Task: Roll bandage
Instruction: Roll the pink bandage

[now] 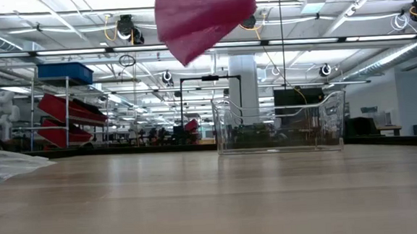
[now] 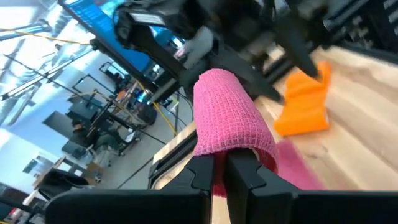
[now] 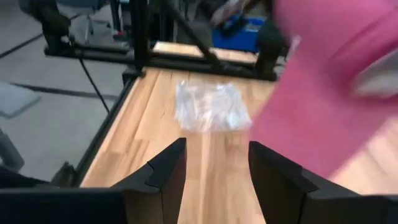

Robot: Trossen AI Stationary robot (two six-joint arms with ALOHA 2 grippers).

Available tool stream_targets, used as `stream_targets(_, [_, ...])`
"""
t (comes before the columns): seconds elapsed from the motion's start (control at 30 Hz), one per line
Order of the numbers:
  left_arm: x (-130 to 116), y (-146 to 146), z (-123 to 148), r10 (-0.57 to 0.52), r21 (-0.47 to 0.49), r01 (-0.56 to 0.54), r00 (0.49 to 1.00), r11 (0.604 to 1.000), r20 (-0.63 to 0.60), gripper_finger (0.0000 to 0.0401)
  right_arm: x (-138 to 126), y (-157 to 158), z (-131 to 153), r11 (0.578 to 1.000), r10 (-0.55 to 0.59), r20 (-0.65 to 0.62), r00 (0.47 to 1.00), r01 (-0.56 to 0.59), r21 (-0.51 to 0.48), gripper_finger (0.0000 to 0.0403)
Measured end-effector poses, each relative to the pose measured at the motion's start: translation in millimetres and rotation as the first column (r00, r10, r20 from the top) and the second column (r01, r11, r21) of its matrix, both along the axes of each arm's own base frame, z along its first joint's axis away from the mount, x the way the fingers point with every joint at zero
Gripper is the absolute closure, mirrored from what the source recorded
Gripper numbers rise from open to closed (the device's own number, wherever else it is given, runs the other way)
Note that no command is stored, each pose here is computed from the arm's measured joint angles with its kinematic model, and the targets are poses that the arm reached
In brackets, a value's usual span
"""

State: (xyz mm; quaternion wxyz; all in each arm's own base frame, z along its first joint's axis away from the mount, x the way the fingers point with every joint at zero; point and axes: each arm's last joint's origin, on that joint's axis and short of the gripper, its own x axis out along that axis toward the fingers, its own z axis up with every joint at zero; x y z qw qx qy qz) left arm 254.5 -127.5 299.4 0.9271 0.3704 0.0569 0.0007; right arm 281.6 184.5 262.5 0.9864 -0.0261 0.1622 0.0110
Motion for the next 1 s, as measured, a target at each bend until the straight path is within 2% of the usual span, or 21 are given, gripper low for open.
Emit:
stream_targets(0.2, [-2, -5, 5, 0.021, -0.034, -0.019, 0.999, 0.999, 0.047, 0.0383, 20, 21, -42, 0.998, -0.056, 0.022, 0.998, 0.057, -0.037, 0.0245])
stream_targets(0.43, [-8, -11, 9, 0.094, -0.054, -0.090, 0.992, 0.994, 0.085, 0.0383, 26, 42, -75, 0.952, -0.260, 0.154, 0.953, 0.280, -0.125, 0.0245])
stream_targets(0.53, [-9, -14, 12, 0.088, -0.086, -0.079, 0.990, 0.993, 0.109, 0.0383, 30, 36, -86, 0.924, -0.359, 0.151, 0.921, 0.374, -0.086, 0.0245])
stream_targets(0.63, [-10, -14, 16, 0.093, -0.151, -0.071, 0.985, 0.986, 0.144, 0.0383, 36, 29, -95, 0.910, -0.403, 0.126, 0.906, 0.411, -0.047, 0.0245])
stream_targets(0.8, [-10, -14, 16, 0.094, -0.151, -0.072, 0.985, 0.986, 0.142, 0.0383, 40, 21, -99, 0.896, -0.434, 0.121, 0.893, 0.441, -0.041, 0.0245])
stream_targets(0.9, [-10, -14, 15, 0.093, -0.145, -0.073, 0.986, 0.987, 0.135, 0.0383, 31, 11, -111, 0.879, -0.467, 0.115, 0.877, 0.475, -0.050, 0.0245])
stream_targets(1.0, [-10, -14, 13, 0.094, -0.148, -0.076, 0.989, 0.986, 0.117, 0.0383, 15, -5, -130, 0.864, -0.503, 0.100, 0.858, 0.502, 0.038, 0.0245])
